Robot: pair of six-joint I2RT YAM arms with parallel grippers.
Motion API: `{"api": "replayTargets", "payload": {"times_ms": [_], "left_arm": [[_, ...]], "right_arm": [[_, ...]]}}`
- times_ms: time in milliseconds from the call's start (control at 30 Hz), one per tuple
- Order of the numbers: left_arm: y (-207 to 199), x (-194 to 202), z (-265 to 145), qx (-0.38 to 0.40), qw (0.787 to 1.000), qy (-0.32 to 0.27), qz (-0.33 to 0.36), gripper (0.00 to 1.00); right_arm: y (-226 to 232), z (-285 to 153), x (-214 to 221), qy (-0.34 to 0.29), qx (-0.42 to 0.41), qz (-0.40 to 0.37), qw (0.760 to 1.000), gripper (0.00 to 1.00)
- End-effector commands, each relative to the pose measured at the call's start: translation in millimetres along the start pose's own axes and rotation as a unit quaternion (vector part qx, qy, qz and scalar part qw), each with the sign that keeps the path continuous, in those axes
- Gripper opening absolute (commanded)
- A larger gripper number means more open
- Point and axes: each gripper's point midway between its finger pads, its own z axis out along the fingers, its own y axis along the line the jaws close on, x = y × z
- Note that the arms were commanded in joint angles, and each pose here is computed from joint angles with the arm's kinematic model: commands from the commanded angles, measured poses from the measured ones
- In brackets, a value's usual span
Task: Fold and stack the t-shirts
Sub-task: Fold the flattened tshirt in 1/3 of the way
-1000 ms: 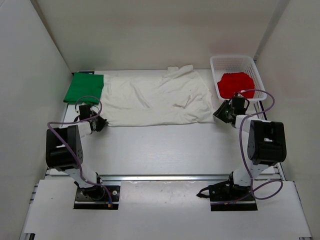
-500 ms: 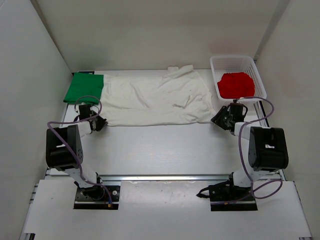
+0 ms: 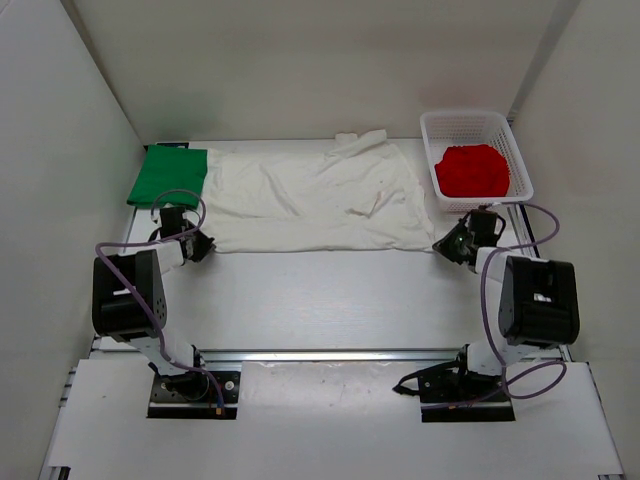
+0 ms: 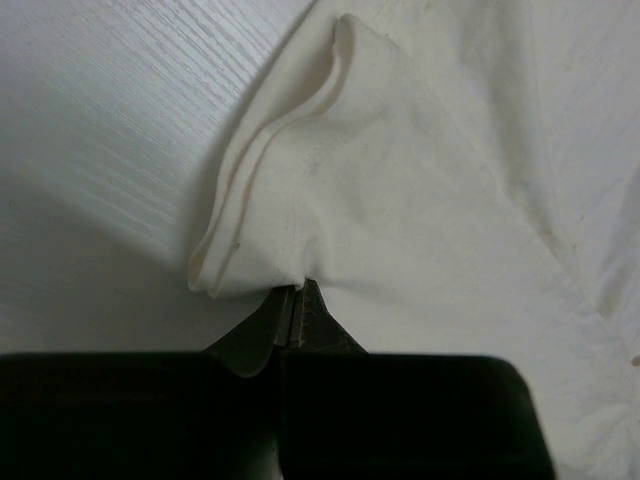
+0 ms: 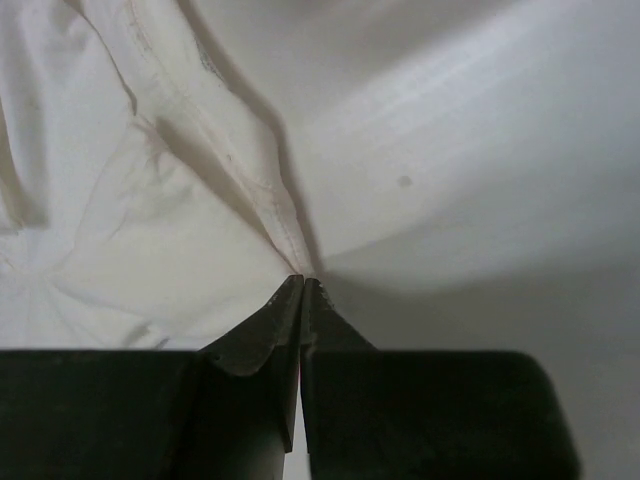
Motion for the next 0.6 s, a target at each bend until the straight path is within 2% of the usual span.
{"api": "replayTargets", "payload": {"times_ms": [0, 267, 400, 500, 567], "left_arm": [[-5.0, -13.4, -13.1, 0.001, 1.0, -0.017, 0.012, 0.0], [16.4, -11.4, -45.4, -0.01, 1.0, -0.02, 0.021, 0.0], [28.1, -0.4, -67.0, -0.02, 0.999, -0.027, 0.044, 0.0], [51.5, 40.8, -76.0, -0.009, 1.0, 0.012, 0.02, 0.0], [66.9, 61.7, -79.6, -0.014, 1.0, 0.026, 0.007, 0.08]], "right_arm": [[-13.3, -25.2, -2.7, -0.028, 0.008, 0.036, 0.999, 0.0], [-43.6, -64.7, 17.5, -0.055, 0.029, 0.08, 0.995, 0.0], [-60.6, -79.3, 47.9, -0.036, 0.037, 0.111, 0.992, 0.0], [-72.7, -98.0, 55.9, -0.049, 0.044, 0.131, 0.989, 0.0], [-76.0, -106.4, 56.3, -0.064, 0.052, 0.133, 0.988, 0.0]]}}
